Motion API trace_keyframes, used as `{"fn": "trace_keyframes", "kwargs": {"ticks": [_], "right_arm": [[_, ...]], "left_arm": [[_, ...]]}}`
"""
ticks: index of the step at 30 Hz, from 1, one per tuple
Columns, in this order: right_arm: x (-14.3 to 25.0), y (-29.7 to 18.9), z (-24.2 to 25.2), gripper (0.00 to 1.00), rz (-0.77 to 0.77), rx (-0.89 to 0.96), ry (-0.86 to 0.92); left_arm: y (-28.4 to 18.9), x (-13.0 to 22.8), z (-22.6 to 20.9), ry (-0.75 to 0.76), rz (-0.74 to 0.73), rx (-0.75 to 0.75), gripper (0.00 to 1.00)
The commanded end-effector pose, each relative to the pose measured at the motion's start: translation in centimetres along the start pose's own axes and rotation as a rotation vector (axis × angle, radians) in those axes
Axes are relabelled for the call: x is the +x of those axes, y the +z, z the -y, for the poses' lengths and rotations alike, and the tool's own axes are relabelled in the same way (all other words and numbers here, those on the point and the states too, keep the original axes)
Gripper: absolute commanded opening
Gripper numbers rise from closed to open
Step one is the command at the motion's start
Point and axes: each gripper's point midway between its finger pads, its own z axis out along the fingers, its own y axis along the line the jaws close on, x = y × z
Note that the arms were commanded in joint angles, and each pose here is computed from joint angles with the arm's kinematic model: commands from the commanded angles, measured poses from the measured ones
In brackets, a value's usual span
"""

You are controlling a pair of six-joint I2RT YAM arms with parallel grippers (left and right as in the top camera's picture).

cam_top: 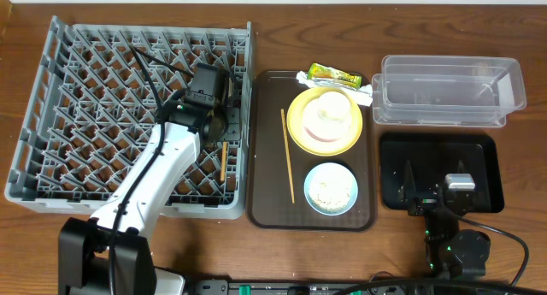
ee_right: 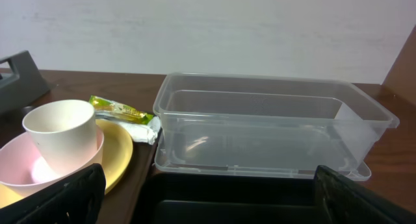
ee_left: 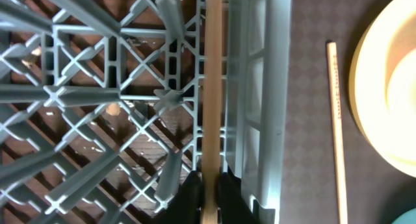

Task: Sort waste into correct bins and load items into the dishwasher
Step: 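Carry the chopstick to the dish rack and release it, then return the left gripper to the tray and grasp the second chopstick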

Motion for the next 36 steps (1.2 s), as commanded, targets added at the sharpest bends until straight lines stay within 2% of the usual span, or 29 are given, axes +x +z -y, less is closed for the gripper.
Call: {"fn": "trace_keyframes", "kwargs": {"ticks": [1, 2, 3, 7, 10, 12, 15, 16, 21, 25, 31, 32, 36], "right_arm": [[0.0, 0.0, -0.1, 0.99, 0.0, -0.004, 0.007], [0.0, 0.0, -0.1, 0.99, 0.0, -0.003, 0.007], [0.0, 0.0, -0.1, 0.99, 0.0, -0.003, 0.007], [0.0, 0.0, -0.1, 0.99, 0.0, -0.003, 0.007], [0.0, 0.0, -0.1, 0.99, 0.0, -0.004, 0.007], [0.0, 0.0, -0.1, 0.99, 0.0, -0.003, 0.007], [0.0, 0.0, -0.1, 0.99, 0.0, -0.003, 0.007], [0.0, 0.0, -0.1, 0.99, 0.0, -0.003, 0.007], [0.0, 0.0, -0.1, 0.99, 0.0, -0.003, 0.007], [0.0, 0.0, -0.1, 0.99, 0.0, -0.003, 0.007], [0.0, 0.0, -0.1, 0.99, 0.0, -0.003, 0.007], [0.0, 0.0, -0.1, 0.99, 0.0, -0.003, 0.007], [0.0, 0.0, -0.1, 0.99, 0.0, -0.004, 0.007]], "left_arm": [[-0.1, 0.0, 0.1, 0.012, 0.0, 0.016, 0.4], [-0.2, -0.1, 0.2, 0.012, 0.002, 0.016, 0.45], [-0.2, -0.2, 0.2, 0.012, 0.004, 0.017, 0.47], [-0.9, -0.8, 0.4, 0.004, 0.03, 0.024, 0.48], [-2.1, -1.1, 0.5, -0.072, 0.061, 0.037, 0.47], [-3.3, -1.0, 1.3, -0.168, 0.061, 0.092, 0.46], [-5.1, 0.5, 4.5, -0.291, -0.014, 0.262, 0.46], [-5.2, 0.9, 5.1, -0.299, -0.028, 0.269, 0.46], [-3.7, 3.1, 7.5, -0.219, -0.064, 0.248, 0.43], [-1.4, 5.1, 10.1, -0.1, -0.079, 0.171, 0.41], [1.7, 6.3, 12.7, -0.042, -0.068, 0.122, 0.41], [2.3, 6.3, 12.9, -0.037, -0.064, 0.114, 0.38], [4.8, 6.7, 12.2, -0.066, -0.07, 0.036, 0.35]]}}
